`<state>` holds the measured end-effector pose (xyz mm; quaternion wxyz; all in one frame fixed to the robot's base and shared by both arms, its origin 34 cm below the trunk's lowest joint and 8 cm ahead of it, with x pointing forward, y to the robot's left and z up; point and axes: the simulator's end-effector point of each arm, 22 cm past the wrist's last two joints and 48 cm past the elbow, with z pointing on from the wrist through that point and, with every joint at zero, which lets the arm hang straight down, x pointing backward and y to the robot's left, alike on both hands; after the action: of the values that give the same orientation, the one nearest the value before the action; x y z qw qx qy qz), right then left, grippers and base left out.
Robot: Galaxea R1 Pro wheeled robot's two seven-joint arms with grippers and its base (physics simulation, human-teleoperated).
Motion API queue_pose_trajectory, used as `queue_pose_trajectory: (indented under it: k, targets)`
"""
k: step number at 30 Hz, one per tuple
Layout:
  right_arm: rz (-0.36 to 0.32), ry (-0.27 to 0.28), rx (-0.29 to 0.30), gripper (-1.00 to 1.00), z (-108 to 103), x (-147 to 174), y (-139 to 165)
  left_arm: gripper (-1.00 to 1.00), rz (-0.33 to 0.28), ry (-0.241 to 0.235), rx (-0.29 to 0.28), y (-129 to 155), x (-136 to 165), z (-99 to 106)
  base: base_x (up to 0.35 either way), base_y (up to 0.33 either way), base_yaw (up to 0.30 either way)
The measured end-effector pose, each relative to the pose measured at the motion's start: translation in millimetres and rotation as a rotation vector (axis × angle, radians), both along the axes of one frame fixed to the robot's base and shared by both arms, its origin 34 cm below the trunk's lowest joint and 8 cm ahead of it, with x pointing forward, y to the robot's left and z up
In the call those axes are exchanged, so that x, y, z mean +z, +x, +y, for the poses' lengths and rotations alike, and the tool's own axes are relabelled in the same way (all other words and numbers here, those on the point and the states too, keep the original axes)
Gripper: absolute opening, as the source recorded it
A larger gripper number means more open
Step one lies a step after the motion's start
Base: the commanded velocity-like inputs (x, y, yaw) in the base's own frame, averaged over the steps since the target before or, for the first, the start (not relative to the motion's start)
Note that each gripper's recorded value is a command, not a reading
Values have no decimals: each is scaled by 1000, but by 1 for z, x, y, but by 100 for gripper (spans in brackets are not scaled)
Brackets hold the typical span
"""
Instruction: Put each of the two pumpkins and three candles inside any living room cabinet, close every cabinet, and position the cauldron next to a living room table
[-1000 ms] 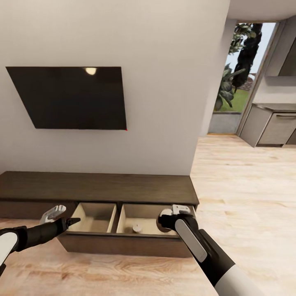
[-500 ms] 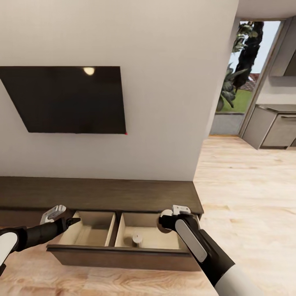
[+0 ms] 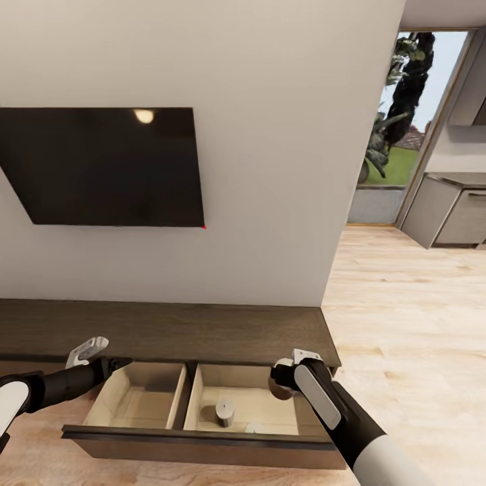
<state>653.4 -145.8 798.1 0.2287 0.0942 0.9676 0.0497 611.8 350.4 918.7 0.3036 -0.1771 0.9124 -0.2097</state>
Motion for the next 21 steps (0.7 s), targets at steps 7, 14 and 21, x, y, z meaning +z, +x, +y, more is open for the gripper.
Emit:
queue_pose_trajectory:
  k: [7,14,21]
  targets:
    - [72,-16,-6,-100,-10,-29,-18,100,0,0,0,0,0,0,25,0,0]
    - [127,-40,-21,-100,-21,-49,-33,100,0,-1,0,0,0,-1,189,0,0]
    - [121,-51,-64,-100,-30,-58,-35,100,0,-1,0,0,0,-1,274,-32,0]
